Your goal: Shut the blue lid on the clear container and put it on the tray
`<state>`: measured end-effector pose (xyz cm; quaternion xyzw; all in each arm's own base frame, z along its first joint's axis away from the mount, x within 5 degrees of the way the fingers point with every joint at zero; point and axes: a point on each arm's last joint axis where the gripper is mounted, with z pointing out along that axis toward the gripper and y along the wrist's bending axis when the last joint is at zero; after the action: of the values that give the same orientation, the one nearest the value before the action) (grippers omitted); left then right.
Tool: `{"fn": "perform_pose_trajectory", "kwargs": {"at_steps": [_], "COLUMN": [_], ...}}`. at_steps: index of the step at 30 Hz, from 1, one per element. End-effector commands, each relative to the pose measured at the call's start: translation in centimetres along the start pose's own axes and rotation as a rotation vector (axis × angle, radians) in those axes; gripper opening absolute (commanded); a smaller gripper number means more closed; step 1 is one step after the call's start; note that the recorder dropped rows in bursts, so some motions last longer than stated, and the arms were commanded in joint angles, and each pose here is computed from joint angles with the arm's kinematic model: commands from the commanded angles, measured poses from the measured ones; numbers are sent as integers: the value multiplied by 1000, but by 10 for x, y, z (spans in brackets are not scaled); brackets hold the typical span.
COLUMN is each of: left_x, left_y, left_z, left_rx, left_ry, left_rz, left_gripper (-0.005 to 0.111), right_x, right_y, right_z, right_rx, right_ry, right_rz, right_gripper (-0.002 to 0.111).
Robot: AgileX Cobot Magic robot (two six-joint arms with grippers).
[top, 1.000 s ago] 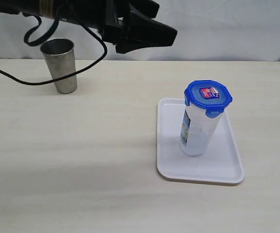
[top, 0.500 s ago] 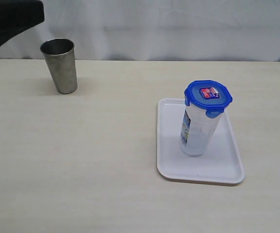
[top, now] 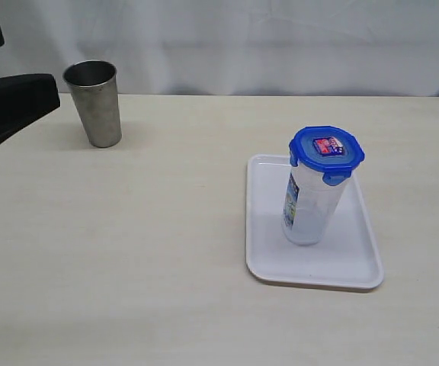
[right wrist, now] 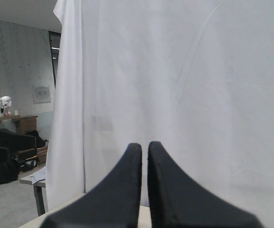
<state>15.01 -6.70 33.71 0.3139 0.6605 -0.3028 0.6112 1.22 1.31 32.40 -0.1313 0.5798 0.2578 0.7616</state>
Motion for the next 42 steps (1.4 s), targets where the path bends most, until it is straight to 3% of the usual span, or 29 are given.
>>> {"fn": "perform_pose_trajectory", "kwargs": {"at_steps": [1,26,33,42], "left_x": [0,0,-5,29], "left_y": [-2,-2,-1,9], "left_z": [-1,-1,-1,-19], "left_rx": [12,15,4,-296], "left_ry": [-12,-11,-112,-283], "left_rz": [-10,-9,-93,-169], "left_gripper": [105,105,105,105], "right_x": [1,1,1,1], "right_y": [0,0,0,0], "right_z": [0,0,0,0], "right_rx": [5,5,5,5], "right_ry": [0,0,0,0], "right_rz": [-1,2,2,2], "right_gripper": [5,5,5,5]}}
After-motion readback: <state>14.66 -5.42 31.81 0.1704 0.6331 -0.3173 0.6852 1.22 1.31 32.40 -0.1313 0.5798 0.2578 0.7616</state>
